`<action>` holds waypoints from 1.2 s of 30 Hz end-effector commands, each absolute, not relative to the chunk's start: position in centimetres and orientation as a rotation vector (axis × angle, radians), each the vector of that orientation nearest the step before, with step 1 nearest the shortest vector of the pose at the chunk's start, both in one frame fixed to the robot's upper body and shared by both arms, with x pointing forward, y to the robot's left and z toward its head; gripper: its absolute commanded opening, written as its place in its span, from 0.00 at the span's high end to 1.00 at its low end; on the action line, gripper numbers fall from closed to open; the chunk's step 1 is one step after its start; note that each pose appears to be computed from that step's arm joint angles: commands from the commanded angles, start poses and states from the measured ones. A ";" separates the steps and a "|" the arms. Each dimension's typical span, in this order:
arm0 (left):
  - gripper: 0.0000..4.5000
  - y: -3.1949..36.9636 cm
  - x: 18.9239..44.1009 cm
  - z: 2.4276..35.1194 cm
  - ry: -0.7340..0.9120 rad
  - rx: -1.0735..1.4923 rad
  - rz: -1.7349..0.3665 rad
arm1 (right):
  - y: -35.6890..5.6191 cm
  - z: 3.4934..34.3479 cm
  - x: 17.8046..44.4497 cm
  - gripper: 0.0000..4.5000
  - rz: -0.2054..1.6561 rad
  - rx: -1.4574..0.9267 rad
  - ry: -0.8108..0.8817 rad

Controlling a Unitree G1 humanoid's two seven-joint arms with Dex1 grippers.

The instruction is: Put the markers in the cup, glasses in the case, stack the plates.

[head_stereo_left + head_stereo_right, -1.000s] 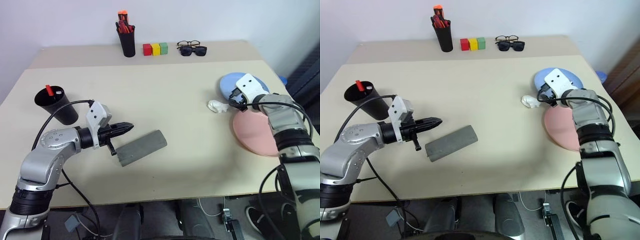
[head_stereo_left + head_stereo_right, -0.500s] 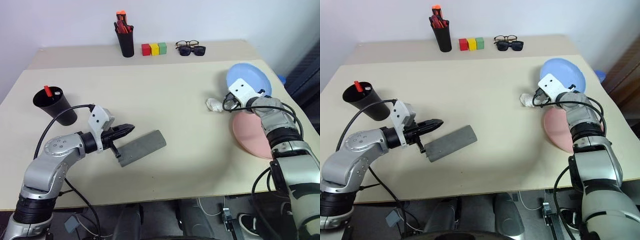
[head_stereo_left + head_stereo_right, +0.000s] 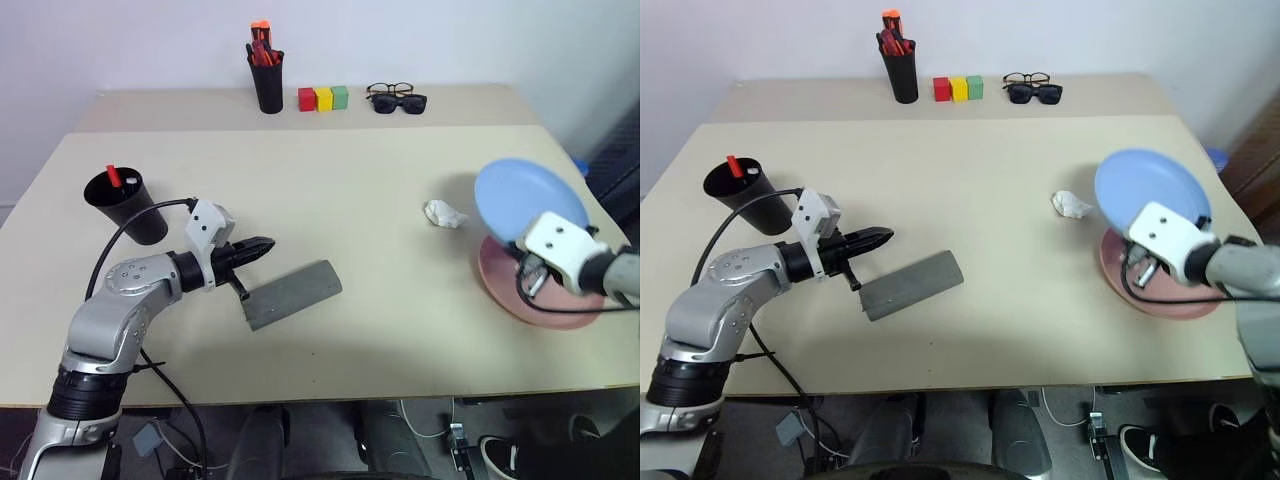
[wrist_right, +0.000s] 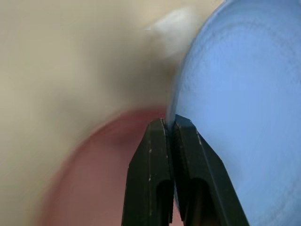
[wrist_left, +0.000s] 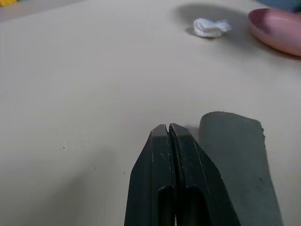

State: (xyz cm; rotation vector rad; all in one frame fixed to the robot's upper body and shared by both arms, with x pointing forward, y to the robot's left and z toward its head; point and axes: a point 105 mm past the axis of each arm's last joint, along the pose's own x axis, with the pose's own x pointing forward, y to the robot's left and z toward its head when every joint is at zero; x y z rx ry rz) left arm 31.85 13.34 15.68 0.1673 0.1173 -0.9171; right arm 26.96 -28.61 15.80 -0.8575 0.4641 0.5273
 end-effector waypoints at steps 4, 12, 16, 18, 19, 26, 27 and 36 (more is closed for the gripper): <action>1.00 12.3 32.1 16.7 0.054 0.190 -0.952 | -27.1 17.7 27.6 0.35 0.523 -0.904 0.378; 1.00 13.2 31.3 16.4 0.047 0.181 -0.882 | -24.2 17.3 36.6 0.12 0.375 -0.745 0.194; 1.00 14.0 30.8 16.6 0.043 0.175 -0.829 | -23.8 14.8 39.5 0.12 0.346 -0.743 0.231; 1.00 14.4 30.4 16.6 0.044 0.175 -0.804 | -24.0 13.8 40.5 0.12 0.328 -0.756 0.249; 1.00 14.7 30.2 16.5 0.046 0.175 -0.792 | -24.2 13.5 41.0 0.12 0.313 -0.765 0.253; 1.00 15.5 29.3 16.1 0.063 0.156 -0.736 | -25.0 14.3 41.6 0.62 0.290 -0.781 0.215; 1.00 15.6 29.3 15.9 0.070 0.151 -0.732 | -25.1 15.0 41.3 0.74 0.287 -0.782 0.194; 1.00 15.7 31.0 14.5 0.105 0.139 -0.736 | -28.8 19.6 35.0 0.98 0.216 -0.853 0.144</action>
